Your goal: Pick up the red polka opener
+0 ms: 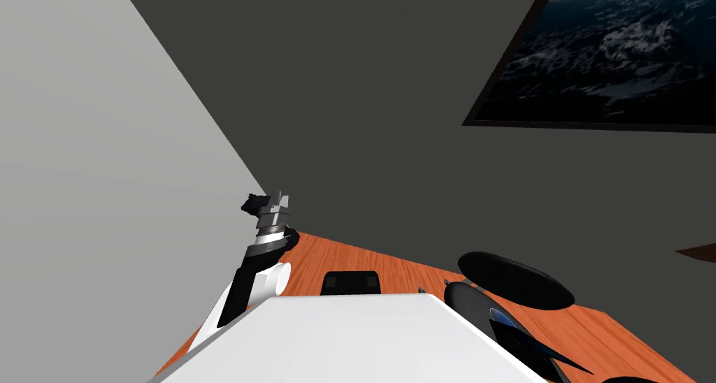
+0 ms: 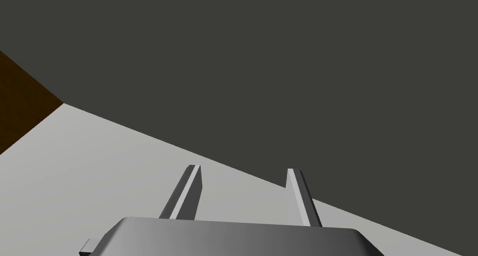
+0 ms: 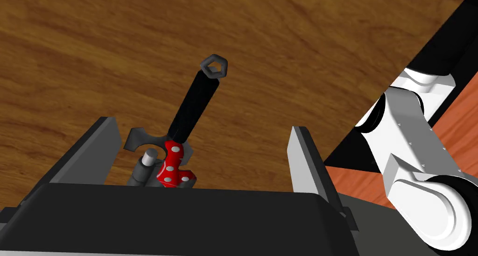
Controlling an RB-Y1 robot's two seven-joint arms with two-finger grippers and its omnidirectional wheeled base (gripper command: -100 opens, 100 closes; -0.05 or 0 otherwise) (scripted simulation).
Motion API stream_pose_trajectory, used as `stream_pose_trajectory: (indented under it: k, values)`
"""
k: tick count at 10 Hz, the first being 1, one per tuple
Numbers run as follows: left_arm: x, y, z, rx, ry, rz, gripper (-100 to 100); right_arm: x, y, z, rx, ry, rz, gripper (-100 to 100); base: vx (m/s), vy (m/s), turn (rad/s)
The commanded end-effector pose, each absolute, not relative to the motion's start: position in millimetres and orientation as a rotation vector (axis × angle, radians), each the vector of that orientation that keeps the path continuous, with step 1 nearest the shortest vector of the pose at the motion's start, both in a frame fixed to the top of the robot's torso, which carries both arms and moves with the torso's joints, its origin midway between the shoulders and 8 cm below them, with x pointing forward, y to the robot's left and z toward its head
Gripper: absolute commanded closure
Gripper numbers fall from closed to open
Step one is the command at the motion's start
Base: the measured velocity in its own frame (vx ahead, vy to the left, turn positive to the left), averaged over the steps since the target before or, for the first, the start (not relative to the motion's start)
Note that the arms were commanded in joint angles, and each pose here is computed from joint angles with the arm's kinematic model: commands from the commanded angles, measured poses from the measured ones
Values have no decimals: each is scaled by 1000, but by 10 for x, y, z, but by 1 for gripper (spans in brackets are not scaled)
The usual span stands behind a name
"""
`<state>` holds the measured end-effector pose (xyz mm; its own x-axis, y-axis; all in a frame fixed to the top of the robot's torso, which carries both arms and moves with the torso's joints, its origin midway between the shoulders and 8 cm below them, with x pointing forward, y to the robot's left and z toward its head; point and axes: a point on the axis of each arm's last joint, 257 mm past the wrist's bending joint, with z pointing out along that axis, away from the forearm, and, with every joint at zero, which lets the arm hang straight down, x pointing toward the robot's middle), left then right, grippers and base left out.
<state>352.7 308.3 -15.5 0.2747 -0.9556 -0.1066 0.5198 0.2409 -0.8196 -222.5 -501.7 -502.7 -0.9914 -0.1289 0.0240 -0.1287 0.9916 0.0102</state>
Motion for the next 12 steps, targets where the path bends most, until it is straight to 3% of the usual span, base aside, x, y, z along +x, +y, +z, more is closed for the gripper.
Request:
stream_pose_trajectory:
  k: [1, 5, 6, 7, 11, 12]
  values:
    - [3527, 3083, -155, -758, 702, -1131, 0, -2181, -5006, -5099, 235, -3104, -9, -100, 35, -70, 205]
    - [3527, 3084, -155, -758, 702, -1131, 0, -1993, -4929, -5234, 259, -3130, -15, -100, 1, -69, 93]
    - [3527, 3084, -156, -758, 702, -1131, 0, -1981, -4930, -5239, 259, -3131, -15, 0, 0, -8, -1]
    - [3527, 3083, -156, -758, 702, -1131, 0, -1992, -4846, -5344, 242, -3133, -16, -100, -16, -25, 80]
    - [3527, 3083, -155, -758, 702, -1131, 0, -1991, -4743, -5463, 225, -3135, -18, -100, -23, -41, 47]
    - [3527, 3083, -156, -758, 702, -1131, 0, -1991, -4740, -5469, 224, -3135, -18, 100, 0, 0, 0]
